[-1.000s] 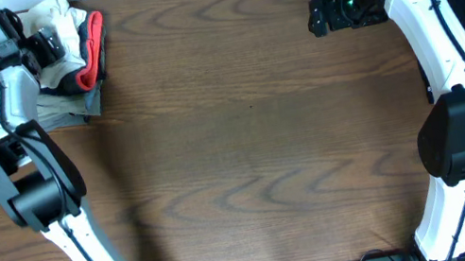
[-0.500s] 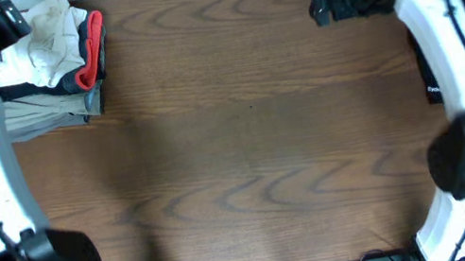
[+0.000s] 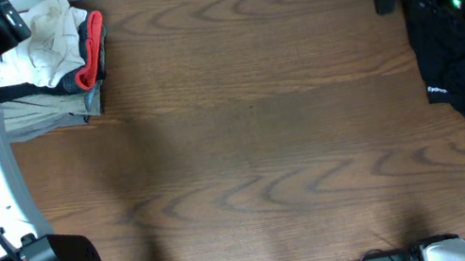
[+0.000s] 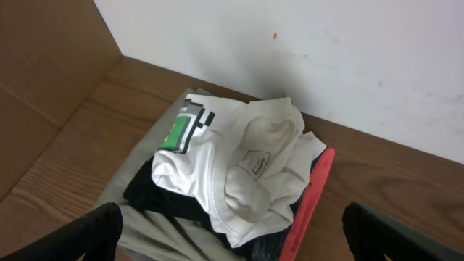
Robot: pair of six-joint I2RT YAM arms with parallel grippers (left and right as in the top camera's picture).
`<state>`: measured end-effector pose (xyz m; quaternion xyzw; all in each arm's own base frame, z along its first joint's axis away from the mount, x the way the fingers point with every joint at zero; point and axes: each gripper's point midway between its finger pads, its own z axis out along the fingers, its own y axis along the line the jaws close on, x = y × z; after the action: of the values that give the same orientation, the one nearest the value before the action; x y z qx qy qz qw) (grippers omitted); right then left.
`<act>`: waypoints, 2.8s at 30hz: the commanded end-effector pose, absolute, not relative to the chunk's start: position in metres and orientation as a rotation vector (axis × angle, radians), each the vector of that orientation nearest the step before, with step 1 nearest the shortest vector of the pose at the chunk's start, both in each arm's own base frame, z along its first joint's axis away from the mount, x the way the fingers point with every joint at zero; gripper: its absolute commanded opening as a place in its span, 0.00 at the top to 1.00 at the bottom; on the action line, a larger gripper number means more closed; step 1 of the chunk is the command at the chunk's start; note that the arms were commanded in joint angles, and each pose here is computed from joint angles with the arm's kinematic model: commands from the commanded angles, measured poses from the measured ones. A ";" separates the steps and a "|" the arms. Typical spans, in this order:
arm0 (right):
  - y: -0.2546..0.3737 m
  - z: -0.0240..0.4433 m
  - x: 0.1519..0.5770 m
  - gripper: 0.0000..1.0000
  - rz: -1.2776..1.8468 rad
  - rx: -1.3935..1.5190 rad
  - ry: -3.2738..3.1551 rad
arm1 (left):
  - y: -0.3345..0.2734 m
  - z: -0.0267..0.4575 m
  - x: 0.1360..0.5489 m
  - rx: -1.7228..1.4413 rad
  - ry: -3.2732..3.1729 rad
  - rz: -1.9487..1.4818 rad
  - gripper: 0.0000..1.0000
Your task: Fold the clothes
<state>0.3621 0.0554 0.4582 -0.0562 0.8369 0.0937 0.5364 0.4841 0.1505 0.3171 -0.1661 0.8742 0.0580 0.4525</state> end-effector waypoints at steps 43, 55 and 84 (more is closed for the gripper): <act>0.013 0.202 0.261 0.01 0.020 -0.059 1.636 | 0.151 0.315 0.485 -0.421 2.164 0.136 0.02; 0.021 0.159 0.250 0.01 0.061 -0.098 1.640 | 0.151 0.315 0.485 -0.421 2.164 0.136 0.02; 0.021 0.150 0.247 0.01 0.062 -0.100 1.672 | 0.151 0.315 0.485 -0.421 2.164 0.136 0.02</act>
<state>0.2470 0.0214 0.1502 -0.0396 0.7423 0.0300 0.6682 0.4843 0.1495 0.3169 -0.1646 0.8747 0.0554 0.4525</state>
